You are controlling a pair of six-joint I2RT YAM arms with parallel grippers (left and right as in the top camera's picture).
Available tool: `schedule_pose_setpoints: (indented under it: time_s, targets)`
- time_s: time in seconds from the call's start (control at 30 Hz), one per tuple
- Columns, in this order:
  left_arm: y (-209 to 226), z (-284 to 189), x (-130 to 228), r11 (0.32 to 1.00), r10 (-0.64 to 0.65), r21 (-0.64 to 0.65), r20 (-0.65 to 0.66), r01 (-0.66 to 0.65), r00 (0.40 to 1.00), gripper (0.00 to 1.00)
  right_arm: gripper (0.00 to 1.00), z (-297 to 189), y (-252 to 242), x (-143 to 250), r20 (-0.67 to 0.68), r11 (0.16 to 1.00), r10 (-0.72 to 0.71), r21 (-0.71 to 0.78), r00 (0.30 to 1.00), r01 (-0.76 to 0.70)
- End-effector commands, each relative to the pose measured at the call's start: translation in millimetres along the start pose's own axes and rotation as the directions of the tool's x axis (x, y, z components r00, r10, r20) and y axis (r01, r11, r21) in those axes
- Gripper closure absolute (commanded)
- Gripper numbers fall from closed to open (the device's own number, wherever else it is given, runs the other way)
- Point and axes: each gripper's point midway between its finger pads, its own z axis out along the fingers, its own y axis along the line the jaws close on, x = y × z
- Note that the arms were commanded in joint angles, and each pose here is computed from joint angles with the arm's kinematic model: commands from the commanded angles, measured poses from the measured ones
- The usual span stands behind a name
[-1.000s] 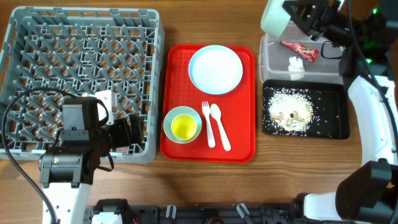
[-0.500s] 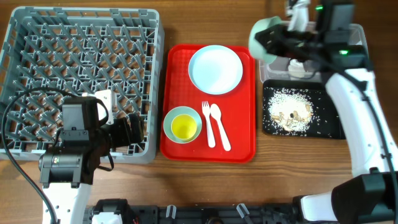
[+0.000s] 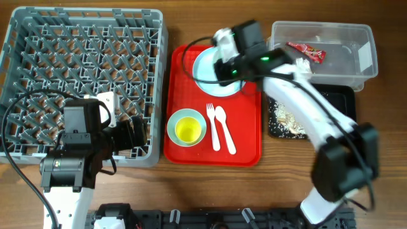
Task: Sort waste into correct bins and load items into the dishwasher rack
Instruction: 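Bring the emptied green bowl back and set it on the white plate, then grasp the yellow cup from the blue bowl with the right gripper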
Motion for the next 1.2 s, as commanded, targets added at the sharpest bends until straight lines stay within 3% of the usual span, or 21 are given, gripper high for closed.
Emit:
schedule_pose_setpoints:
  time_s: [0.0,0.23,0.4,0.57,0.8,0.93,1.17]
  targets:
    - [-1,-3,-4,1.000,0.013,0.003,0.013,-0.013,1.000,0.00,0.96,38,0,17,-0.080,0.999,-0.032,0.013,0.996,0.034]
    - [-1,-3,-5,1.000,0.013,0.003,0.013,-0.013,1.000,0.00,0.93,63,7,31,-0.124,1.000,-0.028,-0.006,0.992,0.028]
    - [-1,-3,-5,1.000,0.013,0.003,0.013,-0.013,1.000,0.00,0.73,59,17,33,-0.137,0.999,-0.006,-0.046,0.991,0.000]
    - [-1,-3,-5,1.000,0.013,0.003,0.013,-0.013,1.000,0.00,0.60,26,28,19,-0.114,0.996,0.043,-0.073,0.993,-0.051]
    - [-1,-3,-5,1.000,0.013,0.003,0.013,-0.013,1.000,0.00,0.55,-45,46,5,-0.048,0.994,0.060,-0.086,0.997,-0.064]
    - [-1,-3,-5,1.000,0.014,0.004,0.017,-0.014,1.000,0.00,0.55,-58,65,28,-0.142,0.984,0.080,-0.146,0.987,-0.100]
    - [-1,-1,-7,1.000,0.013,0.003,0.013,-0.013,1.000,0.00,0.55,-39,89,87,-0.328,0.977,0.102,-0.143,0.939,-0.156]
